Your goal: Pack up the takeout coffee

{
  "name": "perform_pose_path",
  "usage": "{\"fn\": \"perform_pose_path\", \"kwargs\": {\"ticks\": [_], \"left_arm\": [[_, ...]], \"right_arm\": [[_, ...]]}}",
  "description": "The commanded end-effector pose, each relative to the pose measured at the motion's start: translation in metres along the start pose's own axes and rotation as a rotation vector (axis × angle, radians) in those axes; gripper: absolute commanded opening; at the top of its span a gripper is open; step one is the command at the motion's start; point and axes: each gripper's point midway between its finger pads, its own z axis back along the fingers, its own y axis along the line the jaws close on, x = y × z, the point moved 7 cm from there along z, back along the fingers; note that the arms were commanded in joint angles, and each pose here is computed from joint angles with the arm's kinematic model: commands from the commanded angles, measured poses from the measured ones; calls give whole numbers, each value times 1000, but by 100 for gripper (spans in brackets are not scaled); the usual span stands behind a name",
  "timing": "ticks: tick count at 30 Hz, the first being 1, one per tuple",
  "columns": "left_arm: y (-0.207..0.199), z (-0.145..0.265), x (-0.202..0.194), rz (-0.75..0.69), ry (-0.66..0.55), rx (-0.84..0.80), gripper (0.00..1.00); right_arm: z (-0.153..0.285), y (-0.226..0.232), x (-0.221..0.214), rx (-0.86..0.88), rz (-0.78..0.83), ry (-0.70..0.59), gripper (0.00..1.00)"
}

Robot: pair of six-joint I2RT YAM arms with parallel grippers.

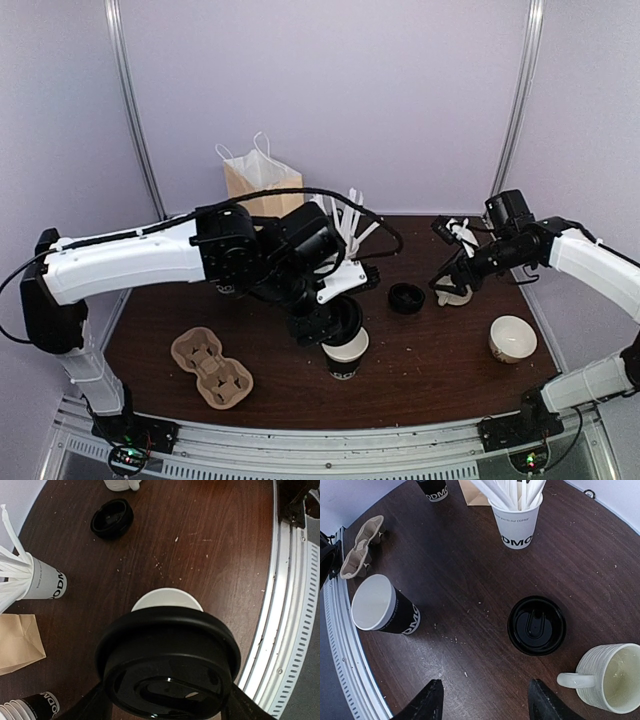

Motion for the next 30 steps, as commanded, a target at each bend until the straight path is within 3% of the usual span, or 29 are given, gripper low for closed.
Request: {"fn": "perform_pose_path", "kwargs": {"ticks": [1, 5, 30], "left_arm": [[1, -5, -2, -9, 90, 15, 73], [4, -18, -1, -31, 155, 46, 75], [10, -64, 6, -78, 276, 36, 78]], "right_arm": [[-3, -2, -5, -41, 53, -45, 62], [-3, -13, -7, -135, 35, -35, 65], [-10, -15, -16, -115, 60, -8, 66]]}}
